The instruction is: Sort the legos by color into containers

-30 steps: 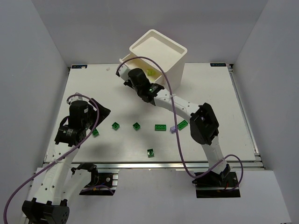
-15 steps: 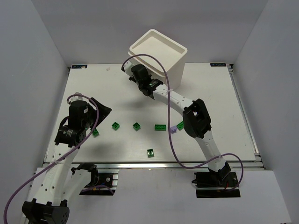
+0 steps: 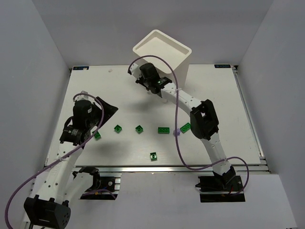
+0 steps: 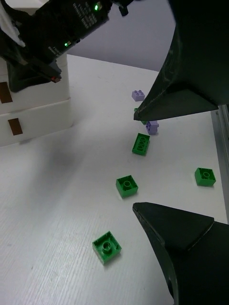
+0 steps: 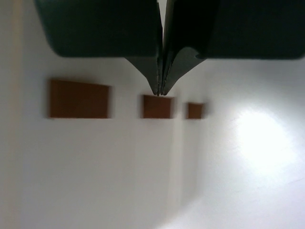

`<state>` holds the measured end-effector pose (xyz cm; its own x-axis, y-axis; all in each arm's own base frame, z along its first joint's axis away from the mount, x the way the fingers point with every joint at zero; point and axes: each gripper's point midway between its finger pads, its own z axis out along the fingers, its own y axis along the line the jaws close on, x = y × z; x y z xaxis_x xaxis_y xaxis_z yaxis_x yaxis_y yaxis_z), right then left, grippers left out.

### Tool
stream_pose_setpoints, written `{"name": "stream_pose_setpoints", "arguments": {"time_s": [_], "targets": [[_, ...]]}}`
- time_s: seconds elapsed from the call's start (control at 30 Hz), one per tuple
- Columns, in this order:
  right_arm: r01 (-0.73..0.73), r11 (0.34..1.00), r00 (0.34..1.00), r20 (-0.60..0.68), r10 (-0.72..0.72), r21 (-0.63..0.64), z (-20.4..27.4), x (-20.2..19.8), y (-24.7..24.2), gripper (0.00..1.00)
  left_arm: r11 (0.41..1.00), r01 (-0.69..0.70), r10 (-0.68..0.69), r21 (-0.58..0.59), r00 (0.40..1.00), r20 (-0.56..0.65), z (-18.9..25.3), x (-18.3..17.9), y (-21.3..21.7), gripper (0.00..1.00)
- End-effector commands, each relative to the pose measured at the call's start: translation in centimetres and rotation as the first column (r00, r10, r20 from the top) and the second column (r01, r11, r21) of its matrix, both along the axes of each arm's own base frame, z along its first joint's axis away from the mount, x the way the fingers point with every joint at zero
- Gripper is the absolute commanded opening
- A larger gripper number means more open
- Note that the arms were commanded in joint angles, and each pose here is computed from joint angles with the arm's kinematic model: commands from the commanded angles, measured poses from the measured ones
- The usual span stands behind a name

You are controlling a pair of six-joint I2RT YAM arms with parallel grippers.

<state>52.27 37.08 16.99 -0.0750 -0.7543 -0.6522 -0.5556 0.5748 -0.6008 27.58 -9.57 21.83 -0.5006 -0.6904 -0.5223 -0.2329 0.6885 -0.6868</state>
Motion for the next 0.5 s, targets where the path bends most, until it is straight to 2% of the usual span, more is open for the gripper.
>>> {"name": "stream_pose_setpoints", "arguments": {"time_s": [0.0,0.07,0.1,0.13,0.2,0.23,0.3,0.33,0.4,0.43,0.47], "targets": [[-0.441,0.871,0.871,-0.13,0.474,0.218,7.9,-8.2,3.2,0.0,0.996,0.078,-0.074,-0.051,0.994,0.08,1.0,1.3,-1.8,0.78],[-0.546,0.791,0.771,-0.204,0.603,0.277,7.6,-12.3,2.8,0.07,0.99,0.123,-0.111,-0.075,0.983,0.148,1.8,2.7,-2.8,0.68],[-0.596,0.74,0.732,-0.168,0.66,0.313,10.2,-14.4,2.4,0.12,0.981,0.165,-0.148,-0.098,0.976,0.161,1.8,2.9,-3.6,0.59],[-0.623,0.689,0.684,-0.169,0.709,0.37,11.0,-16.2,2.4,0.23,0.975,0.19,-0.168,-0.111,0.968,0.186,1.5,4.1,-4.3,0.42],[-0.587,0.682,0.686,-0.178,0.705,0.436,11.9,-17.5,1.6,0.26,0.957,0.25,-0.219,-0.148,0.956,0.197,1.1,5.0,-5.9,0.26],[-0.537,0.69,0.695,-0.21,0.688,0.485,12.1,-18.0,1.2,0.32,0.95,0.27,-0.232,-0.157,0.947,0.223,0.9,6.7,-6.5,0.18],[-0.458,0.702,0.714,-0.245,0.656,0.545,12.1,-18.5,-0.9,0.31,0.937,0.298,-0.252,-0.184,0.938,0.238,0.7,8.2,-7.4,0.16],[-0.404,0.698,0.71,-0.279,0.647,0.591,12.0,-19.2,-1.5,0.26,0.924,0.331,-0.279,-0.192,0.926,0.253,0.4,9.9,-8.3,0.17],[-0.339,0.688,0.698,-0.32,0.641,0.642,11.5,-20.4,-4.0,0.26,0.914,0.358,-0.304,-0.194,0.916,0.261,0.3,11.8,-9.1,0.31],[-0.351,0.634,0.641,-0.316,0.699,0.689,12.0,-22.1,-4.4,0.33,0.899,0.393,-0.335,-0.191,0.901,0.277,0.5,12.5,-9.9,0.39],[-0.334,0.609,0.608,-0.33,0.722,0.719,11.9,-23.1,-4.8,0.37,0.896,0.402,-0.347,-0.187,0.899,0.268,0.0,14.4,-10.5,0.47]]}}
